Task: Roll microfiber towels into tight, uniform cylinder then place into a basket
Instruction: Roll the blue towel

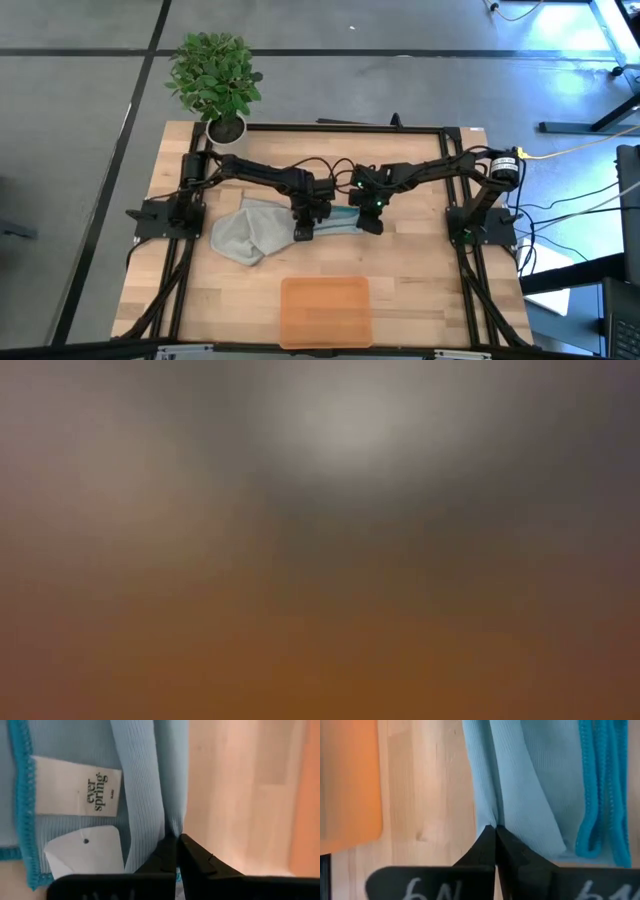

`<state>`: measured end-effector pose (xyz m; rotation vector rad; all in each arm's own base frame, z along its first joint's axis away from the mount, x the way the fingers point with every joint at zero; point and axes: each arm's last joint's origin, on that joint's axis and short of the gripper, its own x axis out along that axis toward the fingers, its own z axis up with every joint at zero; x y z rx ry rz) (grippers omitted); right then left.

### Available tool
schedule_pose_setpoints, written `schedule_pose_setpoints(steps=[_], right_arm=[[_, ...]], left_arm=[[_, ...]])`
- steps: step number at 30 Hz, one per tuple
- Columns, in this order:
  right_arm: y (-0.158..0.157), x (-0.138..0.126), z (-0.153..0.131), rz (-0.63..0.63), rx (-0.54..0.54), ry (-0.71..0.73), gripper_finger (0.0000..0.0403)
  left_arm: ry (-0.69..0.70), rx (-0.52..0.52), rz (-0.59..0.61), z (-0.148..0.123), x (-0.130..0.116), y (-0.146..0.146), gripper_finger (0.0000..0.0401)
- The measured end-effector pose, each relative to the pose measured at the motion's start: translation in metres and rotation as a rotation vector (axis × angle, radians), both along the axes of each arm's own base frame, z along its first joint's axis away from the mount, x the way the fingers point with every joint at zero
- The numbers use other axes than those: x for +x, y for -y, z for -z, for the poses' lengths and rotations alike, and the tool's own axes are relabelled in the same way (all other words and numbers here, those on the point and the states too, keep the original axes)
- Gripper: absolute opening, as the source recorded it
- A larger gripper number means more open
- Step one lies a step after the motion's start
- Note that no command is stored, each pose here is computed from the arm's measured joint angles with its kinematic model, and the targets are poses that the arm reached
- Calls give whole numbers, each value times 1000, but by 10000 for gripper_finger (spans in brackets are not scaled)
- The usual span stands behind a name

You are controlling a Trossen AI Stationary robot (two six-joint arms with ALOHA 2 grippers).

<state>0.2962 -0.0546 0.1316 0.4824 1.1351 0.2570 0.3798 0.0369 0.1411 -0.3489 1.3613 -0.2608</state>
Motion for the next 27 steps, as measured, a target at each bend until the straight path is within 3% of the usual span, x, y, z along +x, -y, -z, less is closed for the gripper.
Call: schedule_pose_setpoints(steps=[11, 20, 27], right_arm=[[1, 0, 0, 20, 5, -4, 1], [1, 1, 0, 21, 5, -2, 1], [0, 0, 0, 18, 5, -5, 1]], left_arm=[[-15, -23, 2, -6, 1, 1, 53], [2, 55, 59, -29, 6, -14, 40], [73, 94, 68, -14, 8, -9, 39]])
